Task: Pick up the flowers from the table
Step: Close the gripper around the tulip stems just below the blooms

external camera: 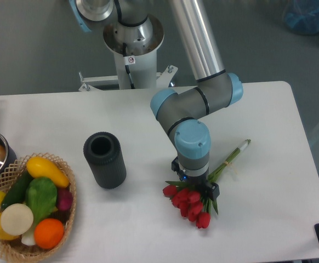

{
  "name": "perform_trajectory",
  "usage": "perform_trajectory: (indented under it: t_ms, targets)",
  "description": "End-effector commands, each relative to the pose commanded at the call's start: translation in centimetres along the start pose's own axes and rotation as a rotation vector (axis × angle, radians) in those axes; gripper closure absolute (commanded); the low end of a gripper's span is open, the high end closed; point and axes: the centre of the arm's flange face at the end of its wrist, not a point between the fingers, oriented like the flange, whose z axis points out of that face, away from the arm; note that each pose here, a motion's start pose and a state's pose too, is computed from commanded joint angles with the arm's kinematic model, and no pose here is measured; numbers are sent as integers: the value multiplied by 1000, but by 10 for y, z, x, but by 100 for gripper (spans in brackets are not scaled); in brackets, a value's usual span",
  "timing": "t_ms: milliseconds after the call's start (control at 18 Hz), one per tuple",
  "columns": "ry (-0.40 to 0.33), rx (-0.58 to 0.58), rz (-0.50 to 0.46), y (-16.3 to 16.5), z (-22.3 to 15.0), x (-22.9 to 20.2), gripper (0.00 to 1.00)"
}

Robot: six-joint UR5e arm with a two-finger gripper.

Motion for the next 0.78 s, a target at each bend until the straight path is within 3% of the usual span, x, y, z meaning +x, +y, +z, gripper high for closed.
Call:
perform_trajectory:
  t_ms: [111,167,278,611,667,778]
  targets:
    - [1,-7,-14,0,4,0,1]
    - [-5,-21,-14,2,4,-1,8]
    - [-17,-49,-17,5,3,-2,33]
    - [-61,-129,-33,13,-4,-3,88]
    - [-72,-123,-58,12,-9,-6,95]
    - [-71,-111,-63,13,-11,-7,92]
